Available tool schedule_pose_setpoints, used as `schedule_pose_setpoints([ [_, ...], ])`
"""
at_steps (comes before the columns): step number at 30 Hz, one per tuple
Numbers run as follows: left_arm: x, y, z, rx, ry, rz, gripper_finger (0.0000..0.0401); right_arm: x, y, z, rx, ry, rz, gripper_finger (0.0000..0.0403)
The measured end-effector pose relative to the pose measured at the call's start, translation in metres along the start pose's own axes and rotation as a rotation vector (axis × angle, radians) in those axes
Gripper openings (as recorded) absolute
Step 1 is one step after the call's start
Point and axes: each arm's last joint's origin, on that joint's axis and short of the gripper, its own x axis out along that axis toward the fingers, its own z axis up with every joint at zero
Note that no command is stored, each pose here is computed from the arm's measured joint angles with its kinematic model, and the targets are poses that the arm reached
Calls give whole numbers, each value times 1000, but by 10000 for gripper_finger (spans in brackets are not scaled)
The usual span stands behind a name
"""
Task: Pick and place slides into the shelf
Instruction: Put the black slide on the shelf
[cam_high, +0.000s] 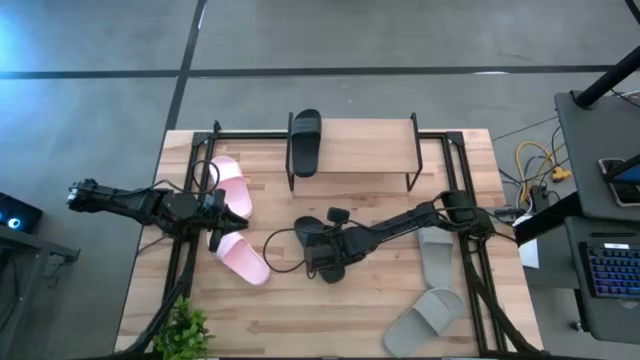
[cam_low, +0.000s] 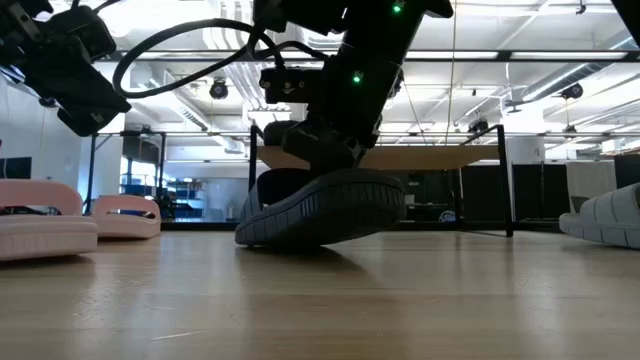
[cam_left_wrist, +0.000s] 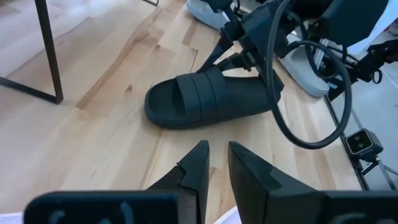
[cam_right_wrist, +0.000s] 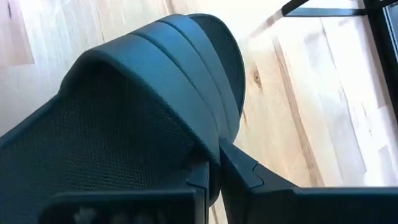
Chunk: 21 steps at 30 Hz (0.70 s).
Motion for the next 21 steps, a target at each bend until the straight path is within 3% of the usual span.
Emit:
schedule_pose_setpoints([
  [4, 2, 0, -1, -23, 13, 7, 45, -10, -3, 9, 67, -21, 7, 13],
  [8, 3, 0, -1, -34, 21, 12, 45, -40, -9, 26, 120, -107, -27, 13],
  [14, 4, 0, -1, -46, 22, 15, 45, -94, -28, 49, 171, -242, -221, 13],
  [21, 3, 0, -1, -46, 14, 26, 45, -135, -73, 71, 223, -318, -441, 13],
])
